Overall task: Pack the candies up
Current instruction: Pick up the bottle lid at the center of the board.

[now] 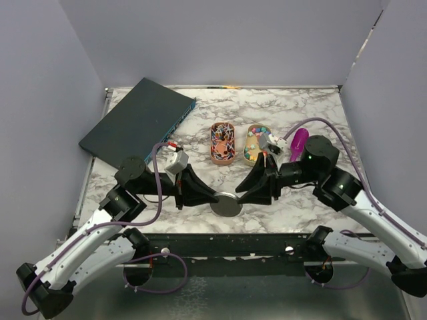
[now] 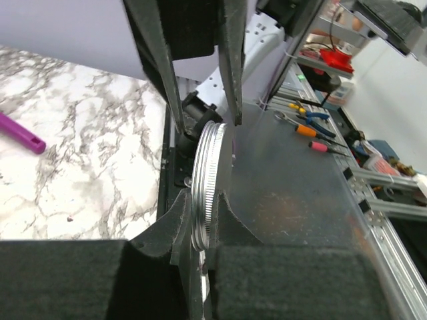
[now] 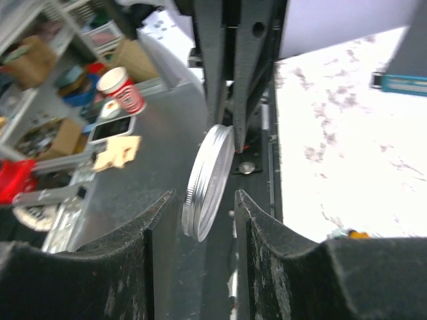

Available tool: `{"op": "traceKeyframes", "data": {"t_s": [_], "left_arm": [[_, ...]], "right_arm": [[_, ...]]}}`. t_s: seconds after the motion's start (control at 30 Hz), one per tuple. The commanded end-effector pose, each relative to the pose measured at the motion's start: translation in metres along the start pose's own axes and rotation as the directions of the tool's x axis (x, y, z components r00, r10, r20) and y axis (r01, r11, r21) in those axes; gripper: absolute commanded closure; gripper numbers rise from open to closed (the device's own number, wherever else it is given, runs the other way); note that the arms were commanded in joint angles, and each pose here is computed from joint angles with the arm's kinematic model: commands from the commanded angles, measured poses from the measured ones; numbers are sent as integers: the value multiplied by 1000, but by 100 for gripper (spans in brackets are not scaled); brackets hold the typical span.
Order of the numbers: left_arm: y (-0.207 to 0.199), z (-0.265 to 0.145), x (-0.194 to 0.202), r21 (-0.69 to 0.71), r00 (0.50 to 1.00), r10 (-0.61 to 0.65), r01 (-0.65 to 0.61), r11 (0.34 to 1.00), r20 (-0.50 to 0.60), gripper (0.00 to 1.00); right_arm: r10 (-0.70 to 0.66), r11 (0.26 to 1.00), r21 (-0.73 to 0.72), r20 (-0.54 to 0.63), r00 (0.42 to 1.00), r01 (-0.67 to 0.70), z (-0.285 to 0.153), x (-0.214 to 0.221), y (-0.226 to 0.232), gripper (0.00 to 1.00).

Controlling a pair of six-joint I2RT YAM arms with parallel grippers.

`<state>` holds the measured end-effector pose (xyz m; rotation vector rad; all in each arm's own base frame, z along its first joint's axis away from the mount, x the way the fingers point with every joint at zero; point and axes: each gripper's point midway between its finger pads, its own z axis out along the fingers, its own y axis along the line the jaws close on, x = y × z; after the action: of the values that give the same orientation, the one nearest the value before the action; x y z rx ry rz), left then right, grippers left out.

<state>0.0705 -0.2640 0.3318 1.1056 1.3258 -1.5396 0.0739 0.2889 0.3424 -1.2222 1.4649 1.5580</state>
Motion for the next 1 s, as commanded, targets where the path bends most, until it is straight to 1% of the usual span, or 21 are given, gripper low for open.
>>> {"op": "traceKeyframes", "data": {"t_s": [0.0,0.1,0.17,0.3,0.47,0.63,0.73,0.97], "left_arm": [[24,-3,-3,-150,998,-25,33,988,57,100],[36,-4,-1,-217,995,-61,78,973,82,100],[42,-5,0,-245,991,-85,108,963,103,100],[52,-5,1,-278,980,-129,167,946,150,100],[56,-2,4,-276,970,-176,217,936,166,100],[60,-2,8,-283,963,-205,249,926,177,100],[63,-1,14,-284,957,-228,272,919,178,100],[71,0,16,-303,950,-247,296,906,191,100]], "right_arm": [[19,961,276,10,1000,-21,-16,16,-37,56],[58,928,365,36,998,-67,-22,27,-53,55],[82,920,379,50,995,-95,-22,34,-57,55],[117,932,334,102,988,-145,-14,39,-57,55],[134,931,321,147,980,-175,-11,40,-61,55],[140,915,349,191,972,-200,-13,42,-68,58],[118,913,356,237,964,-199,-15,36,-70,60],[104,901,372,310,945,-222,-21,29,-71,62]]}}
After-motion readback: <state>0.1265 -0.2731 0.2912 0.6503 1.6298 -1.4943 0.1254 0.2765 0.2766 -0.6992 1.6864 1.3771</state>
